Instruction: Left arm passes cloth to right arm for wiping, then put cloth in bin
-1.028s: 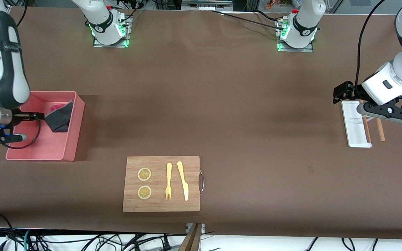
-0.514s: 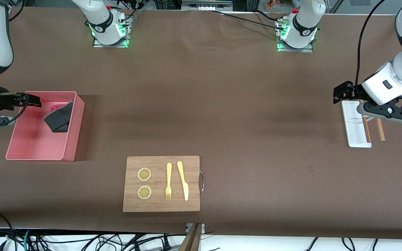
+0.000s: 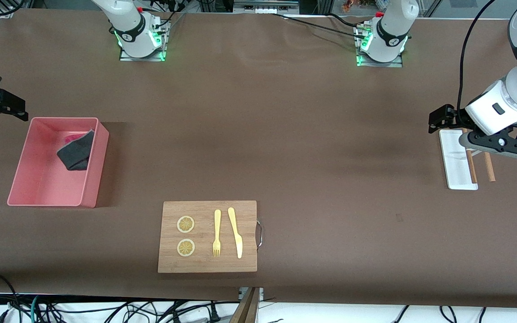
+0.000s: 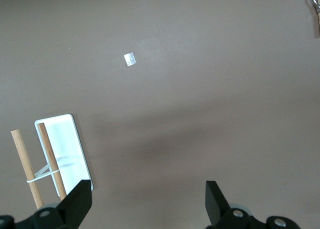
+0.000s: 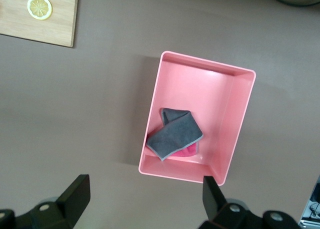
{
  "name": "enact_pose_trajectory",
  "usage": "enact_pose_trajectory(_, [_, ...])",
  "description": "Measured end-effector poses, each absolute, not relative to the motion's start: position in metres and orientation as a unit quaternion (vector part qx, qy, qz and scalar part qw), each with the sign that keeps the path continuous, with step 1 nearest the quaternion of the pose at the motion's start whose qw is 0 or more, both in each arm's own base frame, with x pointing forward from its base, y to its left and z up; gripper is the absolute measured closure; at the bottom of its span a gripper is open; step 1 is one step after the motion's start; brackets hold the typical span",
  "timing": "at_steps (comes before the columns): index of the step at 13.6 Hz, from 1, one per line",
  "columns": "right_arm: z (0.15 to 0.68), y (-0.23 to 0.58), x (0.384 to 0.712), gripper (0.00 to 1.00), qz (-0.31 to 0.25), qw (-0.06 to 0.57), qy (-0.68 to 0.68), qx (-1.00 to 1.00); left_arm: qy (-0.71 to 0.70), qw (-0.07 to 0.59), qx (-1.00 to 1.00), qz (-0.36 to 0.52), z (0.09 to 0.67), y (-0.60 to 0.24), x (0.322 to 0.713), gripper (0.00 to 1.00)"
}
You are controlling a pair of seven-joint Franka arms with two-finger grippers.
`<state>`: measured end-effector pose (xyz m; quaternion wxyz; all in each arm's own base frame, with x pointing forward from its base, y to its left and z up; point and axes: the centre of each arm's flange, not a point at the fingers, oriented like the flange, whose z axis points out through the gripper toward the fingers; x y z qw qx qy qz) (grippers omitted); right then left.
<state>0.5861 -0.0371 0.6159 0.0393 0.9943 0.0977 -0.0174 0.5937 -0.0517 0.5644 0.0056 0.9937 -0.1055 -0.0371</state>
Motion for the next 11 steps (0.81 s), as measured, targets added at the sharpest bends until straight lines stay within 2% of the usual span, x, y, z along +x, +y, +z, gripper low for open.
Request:
enact_pose_trajectory(3, [0.618,-0.032,0.583,0.0,-0.021,0.038,0.093,0.995,-0.105,0.006,0.994,-0.037,0.564,-0.052,0.594,0.0])
enact_pose_trajectory(7, [0.613,0.003,0.577,0.0,-0.047,0.026,-0.003,0.999,-0.105,0.006,0.994,-0.037,0.564,-0.052,0.594,0.0])
enact_pose_trajectory(11, [0.612,0.023,0.574,0.0,-0.055,0.024,-0.026,0.998,-0.105,0.006,0.994,-0.037,0.564,-0.051,0.594,0.0])
